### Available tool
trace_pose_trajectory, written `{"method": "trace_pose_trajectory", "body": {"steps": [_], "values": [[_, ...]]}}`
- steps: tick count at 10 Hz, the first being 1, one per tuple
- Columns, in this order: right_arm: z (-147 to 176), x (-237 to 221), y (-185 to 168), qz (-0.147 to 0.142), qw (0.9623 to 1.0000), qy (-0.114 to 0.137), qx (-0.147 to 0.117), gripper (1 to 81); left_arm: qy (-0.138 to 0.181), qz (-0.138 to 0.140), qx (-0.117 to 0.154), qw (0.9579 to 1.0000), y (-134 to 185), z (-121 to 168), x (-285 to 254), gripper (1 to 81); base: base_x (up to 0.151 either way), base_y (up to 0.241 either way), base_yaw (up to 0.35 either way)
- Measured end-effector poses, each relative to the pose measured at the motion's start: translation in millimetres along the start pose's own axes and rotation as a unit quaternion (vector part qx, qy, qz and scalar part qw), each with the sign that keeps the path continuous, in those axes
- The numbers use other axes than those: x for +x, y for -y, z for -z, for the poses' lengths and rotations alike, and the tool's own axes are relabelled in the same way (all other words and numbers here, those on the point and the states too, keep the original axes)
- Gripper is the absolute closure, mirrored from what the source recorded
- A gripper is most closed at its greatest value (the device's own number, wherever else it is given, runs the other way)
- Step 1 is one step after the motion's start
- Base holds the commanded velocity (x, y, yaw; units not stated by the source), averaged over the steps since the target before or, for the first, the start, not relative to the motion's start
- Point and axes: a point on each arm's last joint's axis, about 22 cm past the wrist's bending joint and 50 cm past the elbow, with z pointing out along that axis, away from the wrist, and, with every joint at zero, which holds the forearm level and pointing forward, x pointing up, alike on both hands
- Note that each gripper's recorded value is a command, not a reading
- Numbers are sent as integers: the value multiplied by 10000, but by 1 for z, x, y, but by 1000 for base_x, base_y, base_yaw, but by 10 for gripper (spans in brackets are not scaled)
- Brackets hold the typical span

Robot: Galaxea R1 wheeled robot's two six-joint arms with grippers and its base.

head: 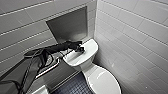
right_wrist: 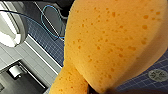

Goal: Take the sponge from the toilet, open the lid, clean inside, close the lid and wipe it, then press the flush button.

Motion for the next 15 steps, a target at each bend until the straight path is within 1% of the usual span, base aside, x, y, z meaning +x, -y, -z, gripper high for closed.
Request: {"method": "trace_pose_trajectory", "body": {"steps": [3, 4, 6, 9, 11, 13, 14, 15], "values": [[-3, -1, 6, -6, 10000, 3, 39, 811, -1, -1, -1, 10000, 6, -5, -8, 811, 0, 0, 0], [-5, 0, 11, -3, 10000, -2, 68, 811, -63, -50, 27, 10000, 7, -8, -9, 811, 0, 0, 0], [-7, -1, 8, -2, 10000, -1, 19, 811, -120, -123, 78, 9998, 8, -10, -8, 811, 0, 0, 0], [-9, -1, 4, 11, 10000, -7, -60, 811, -126, -121, 85, 9998, 7, -10, -8, 811, 0, 0, 0], [-11, -1, 6, 11, 10000, -6, -52, 811, -101, -59, 103, 9999, 6, -10, -8, 811, 0, 0, 0], [-12, -1, 9, 6, 10000, -3, -33, 811, -4, 28, 156, 9999, 4, -7, -6, 811, 0, 0, 0], [-12, -1, 9, 4, 10000, -3, -31, 811, 53, 46, 150, 9999, 0, 0, -3, 811, 0, 0, 0], [-12, -1, 8, 4, 10000, -3, -40, 811, 60, 134, 105, 9998, -8, 9, 4, 811, 0, 0, 0]]}}
